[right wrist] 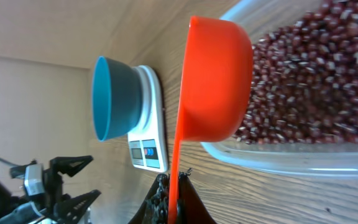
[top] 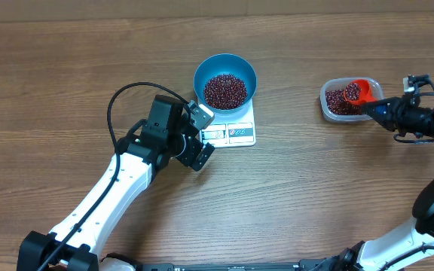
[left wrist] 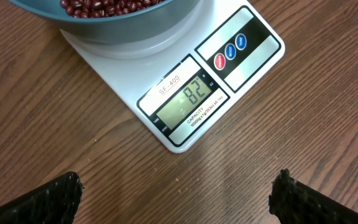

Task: Scoop item into bowl and weigh 150g on scale
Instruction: 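Scoop beans and lift the filled scoop out of the tub, then move the full scoop left over the blue bowl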

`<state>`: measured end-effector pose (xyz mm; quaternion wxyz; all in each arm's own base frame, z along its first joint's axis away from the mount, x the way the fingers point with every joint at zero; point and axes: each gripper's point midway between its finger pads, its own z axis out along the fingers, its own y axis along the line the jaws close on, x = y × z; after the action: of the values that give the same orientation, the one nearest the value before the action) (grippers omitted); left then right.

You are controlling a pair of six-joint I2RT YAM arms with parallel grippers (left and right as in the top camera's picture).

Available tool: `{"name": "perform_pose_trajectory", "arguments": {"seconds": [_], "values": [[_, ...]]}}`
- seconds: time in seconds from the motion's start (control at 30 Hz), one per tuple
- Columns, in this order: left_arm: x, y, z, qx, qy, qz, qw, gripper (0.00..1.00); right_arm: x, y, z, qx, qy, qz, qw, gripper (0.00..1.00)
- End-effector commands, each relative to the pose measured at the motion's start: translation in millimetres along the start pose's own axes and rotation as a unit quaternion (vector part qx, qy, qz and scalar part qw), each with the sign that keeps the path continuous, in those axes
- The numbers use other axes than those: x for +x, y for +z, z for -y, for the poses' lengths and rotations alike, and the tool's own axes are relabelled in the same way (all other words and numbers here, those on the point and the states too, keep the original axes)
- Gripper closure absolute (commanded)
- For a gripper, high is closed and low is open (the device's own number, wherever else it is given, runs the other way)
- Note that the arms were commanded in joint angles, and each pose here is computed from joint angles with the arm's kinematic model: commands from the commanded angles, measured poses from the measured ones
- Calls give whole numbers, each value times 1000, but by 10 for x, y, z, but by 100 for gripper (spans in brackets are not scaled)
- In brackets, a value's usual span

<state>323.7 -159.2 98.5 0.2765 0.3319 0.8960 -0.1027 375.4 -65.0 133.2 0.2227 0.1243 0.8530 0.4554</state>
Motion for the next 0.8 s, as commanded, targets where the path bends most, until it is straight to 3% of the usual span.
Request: {"name": "perform_pose_trajectory", "arguments": {"seconds": [0.0, 0.17, 0.77], "values": [[40, 33, 24, 7, -5, -5, 1000, 0, -42, -3, -175, -56, -18, 15, 998, 96], [40, 33, 24, 7, -5, -5, 1000, 0, -23, 65, -345, -84, -23, 8, 996, 96], [40, 33, 24, 7, -5, -5, 1000, 0, 358, 984, -1553, -139, -121, -140, 973, 96]]}}
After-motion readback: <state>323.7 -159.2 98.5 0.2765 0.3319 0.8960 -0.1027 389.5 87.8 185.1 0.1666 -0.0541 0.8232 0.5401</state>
